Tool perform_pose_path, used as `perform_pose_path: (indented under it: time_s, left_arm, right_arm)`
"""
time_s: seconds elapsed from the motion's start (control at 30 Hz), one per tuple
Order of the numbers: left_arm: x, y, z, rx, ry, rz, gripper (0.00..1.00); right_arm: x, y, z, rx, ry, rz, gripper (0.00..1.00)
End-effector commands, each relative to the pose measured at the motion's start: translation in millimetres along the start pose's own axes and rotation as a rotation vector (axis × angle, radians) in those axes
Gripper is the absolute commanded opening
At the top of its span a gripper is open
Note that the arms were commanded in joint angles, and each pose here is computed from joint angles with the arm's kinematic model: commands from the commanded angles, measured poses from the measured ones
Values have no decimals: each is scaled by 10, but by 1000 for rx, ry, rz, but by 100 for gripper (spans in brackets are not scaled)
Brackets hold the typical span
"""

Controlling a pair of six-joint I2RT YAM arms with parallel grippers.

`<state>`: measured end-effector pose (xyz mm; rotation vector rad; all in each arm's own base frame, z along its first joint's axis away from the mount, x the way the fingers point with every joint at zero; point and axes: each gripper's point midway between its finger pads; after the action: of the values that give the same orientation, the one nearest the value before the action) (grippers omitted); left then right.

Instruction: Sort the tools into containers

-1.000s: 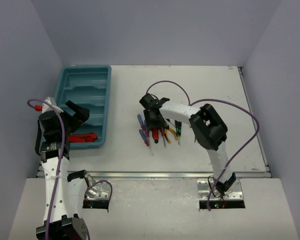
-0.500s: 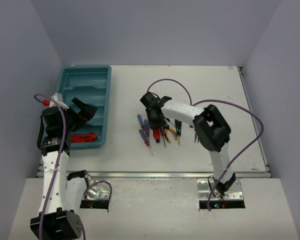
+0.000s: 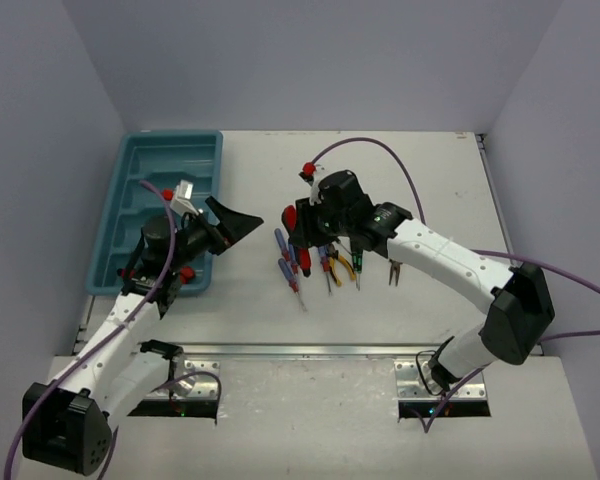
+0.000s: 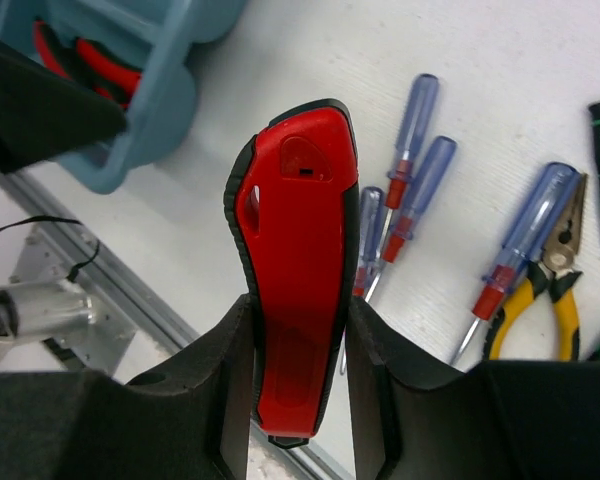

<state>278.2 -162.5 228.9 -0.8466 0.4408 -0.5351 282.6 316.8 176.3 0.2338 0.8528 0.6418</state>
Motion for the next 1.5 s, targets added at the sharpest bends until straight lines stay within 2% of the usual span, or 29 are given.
perform_pose_path:
  time_s: [0.0, 0.17, 0.23, 0.37, 0.4, 0.47, 0.53, 0.57, 0.63, 0.67, 0.7, 0.77, 0.8, 0.9, 1.0, 1.03, 1.07, 1.17, 1.33, 1.47]
  left_arm:
    - [138, -517, 150, 21, -91, -151, 97]
    - [286, -495, 25, 13, -75, -112, 90]
    - [333, -496, -29, 12, -60, -110, 82]
    - [443, -452, -121, 4, -29, -83, 60]
    - [463, -455, -145, 3, -20, -82, 58]
    - [514, -473, -200, 3, -3, -81, 45]
    - [576, -520, -219, 15, 6, -80, 15]
    - [601, -470, -269, 15, 22, -61, 4]
    - [655, -420, -291, 11, 38, -28, 0]
    - [658, -320, -296, 5, 35, 23, 0]
    - [646, -190, -263, 2, 18, 100, 0]
    - [585, 14, -132, 3, -28, 235, 0]
    - [544, 120, -91, 5, -41, 297, 0]
    - [157, 821, 231, -53, -98, 628, 0]
    - [-355, 1272, 624, -126, -221, 854, 0]
    - [-591, 1375, 818, -144, -294, 928, 0]
    - [-846, 1503, 867, -146, -334, 1043, 0]
    - [-1364, 1725, 1073, -181, -439, 1228, 0]
    - [-1802, 2188, 959, -312, -450, 1331, 0]
    - [-1858, 2409, 817, -398, -412, 1364, 0]
  right_arm:
    - [-102, 372, 203, -25, -68, 155, 4]
    - [-131, 506, 207, -27, -69, 197, 5]
    - [-130, 535, 200, -29, -69, 207, 5]
    - [-152, 615, 215, -29, -78, 241, 5]
    - [-156, 629, 213, -28, -77, 248, 5]
    - [-154, 669, 216, -27, -76, 269, 5]
    - [-137, 708, 221, -23, -74, 290, 5]
    - [-135, 714, 217, -22, -73, 294, 5]
    - [-86, 676, 201, -14, -68, 276, 6]
    - [-60, 630, 181, -8, -63, 254, 11]
    - [-45, 561, 169, 3, -67, 221, 33]
    - [-50, 443, 164, 23, -82, 165, 85]
    - [-60, 400, 165, 28, -87, 146, 99]
    - [-109, 104, 149, 59, -84, 43, 99]
    - [-182, -152, 122, 93, -83, -21, 99]
    - [-218, -243, 111, 107, -88, -37, 99]
    - [-272, -384, 102, 130, -96, -55, 99]
    - [-360, -587, 91, 168, -108, -74, 99]
    - [-439, -725, 48, 164, -118, -93, 99]
    - [-468, -746, 19, 145, -118, -94, 99]
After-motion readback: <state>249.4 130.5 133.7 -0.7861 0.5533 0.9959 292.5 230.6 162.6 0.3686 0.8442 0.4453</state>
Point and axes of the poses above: each gripper's point midway between its finger pads, its own x axis out along the fingers, its own y axis along the line the jaws close on, z = x × y, and after that the axes turned 6 degrees about x, right-handed
